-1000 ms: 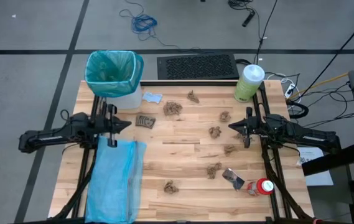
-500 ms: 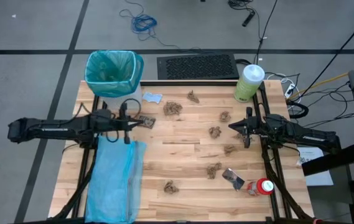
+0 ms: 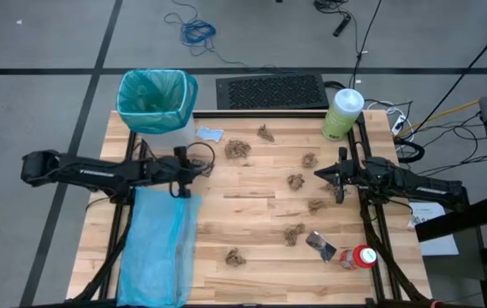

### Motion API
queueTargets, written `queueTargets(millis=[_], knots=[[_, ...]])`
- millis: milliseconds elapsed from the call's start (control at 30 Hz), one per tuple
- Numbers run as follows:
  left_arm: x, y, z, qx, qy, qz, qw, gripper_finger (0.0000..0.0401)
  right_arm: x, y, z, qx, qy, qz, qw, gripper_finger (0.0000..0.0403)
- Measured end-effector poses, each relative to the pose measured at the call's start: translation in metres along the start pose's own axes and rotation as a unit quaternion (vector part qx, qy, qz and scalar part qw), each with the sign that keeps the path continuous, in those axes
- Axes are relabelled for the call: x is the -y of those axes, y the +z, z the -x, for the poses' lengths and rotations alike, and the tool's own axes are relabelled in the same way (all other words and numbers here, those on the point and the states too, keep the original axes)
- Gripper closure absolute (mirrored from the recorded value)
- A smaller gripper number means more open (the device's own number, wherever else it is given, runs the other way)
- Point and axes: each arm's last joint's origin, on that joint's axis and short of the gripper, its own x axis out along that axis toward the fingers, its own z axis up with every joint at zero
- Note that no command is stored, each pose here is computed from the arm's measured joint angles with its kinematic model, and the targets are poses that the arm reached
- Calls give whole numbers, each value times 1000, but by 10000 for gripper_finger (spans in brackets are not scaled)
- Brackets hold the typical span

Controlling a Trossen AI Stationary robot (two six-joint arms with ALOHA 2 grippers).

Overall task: Place trash/remove bag and relplace
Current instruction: Put the brown cardboard paper into the blue trash bag inside the white trash bin

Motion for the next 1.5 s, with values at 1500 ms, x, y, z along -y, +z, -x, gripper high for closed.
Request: queueTargets(millis=[1500], knots=[[-7,49,-48,-135,90,-61,985,398,0,1,0,7,1,-157,988,403]])
